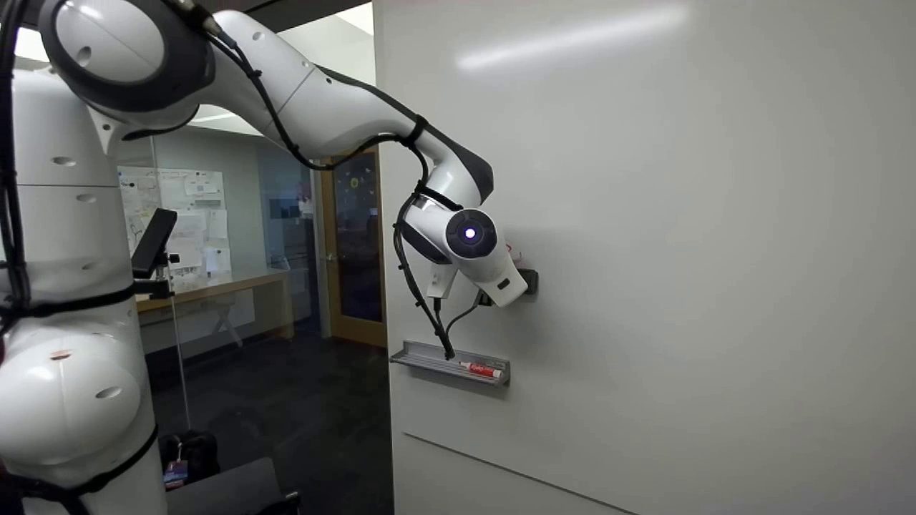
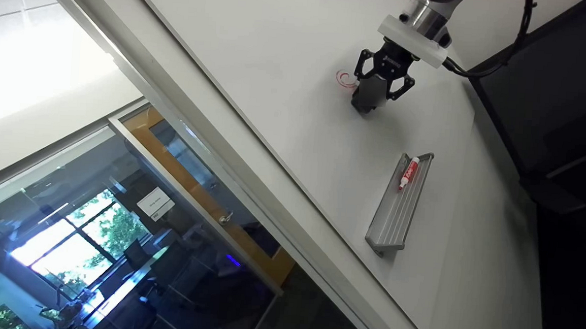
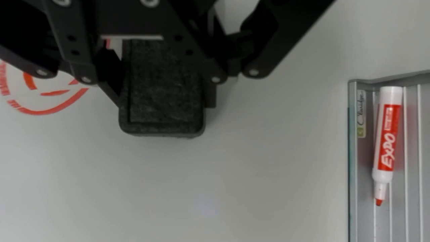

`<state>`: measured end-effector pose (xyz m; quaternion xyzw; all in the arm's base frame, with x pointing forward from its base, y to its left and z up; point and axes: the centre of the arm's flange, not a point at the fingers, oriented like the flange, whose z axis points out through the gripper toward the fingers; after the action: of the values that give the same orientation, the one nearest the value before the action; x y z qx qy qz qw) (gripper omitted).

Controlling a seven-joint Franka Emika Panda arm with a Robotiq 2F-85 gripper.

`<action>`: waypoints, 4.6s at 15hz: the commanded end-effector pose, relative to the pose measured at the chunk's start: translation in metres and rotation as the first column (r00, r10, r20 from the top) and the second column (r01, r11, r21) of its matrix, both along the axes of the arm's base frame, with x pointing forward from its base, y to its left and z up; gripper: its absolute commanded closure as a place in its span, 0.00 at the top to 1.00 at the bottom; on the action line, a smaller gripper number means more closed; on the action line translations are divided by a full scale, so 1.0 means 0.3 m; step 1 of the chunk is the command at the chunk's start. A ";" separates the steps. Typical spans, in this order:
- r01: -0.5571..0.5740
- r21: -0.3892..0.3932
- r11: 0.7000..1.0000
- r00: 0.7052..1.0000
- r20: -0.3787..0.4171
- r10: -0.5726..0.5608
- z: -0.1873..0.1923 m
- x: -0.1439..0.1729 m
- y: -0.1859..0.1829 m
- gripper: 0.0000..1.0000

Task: Use the duster to clean the whiteboard

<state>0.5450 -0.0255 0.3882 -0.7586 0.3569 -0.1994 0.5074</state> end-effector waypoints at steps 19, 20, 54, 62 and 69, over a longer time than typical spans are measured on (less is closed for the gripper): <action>0.051 0.296 0.954 0.979 0.173 -0.106 0.253 0.050 0.046 0.32; 0.048 0.299 0.953 0.980 0.168 -0.103 0.242 0.053 0.044 0.32; -0.085 0.363 0.928 0.977 0.212 0.007 0.257 0.006 0.076 0.32; -0.126 0.394 0.910 0.978 0.204 0.047 0.239 0.021 0.089 0.32; -0.119 0.414 0.902 0.989 0.128 0.072 0.121 0.017 0.104 0.32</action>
<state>0.5392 -0.0032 0.4425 -0.6345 0.3146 -0.1627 0.6870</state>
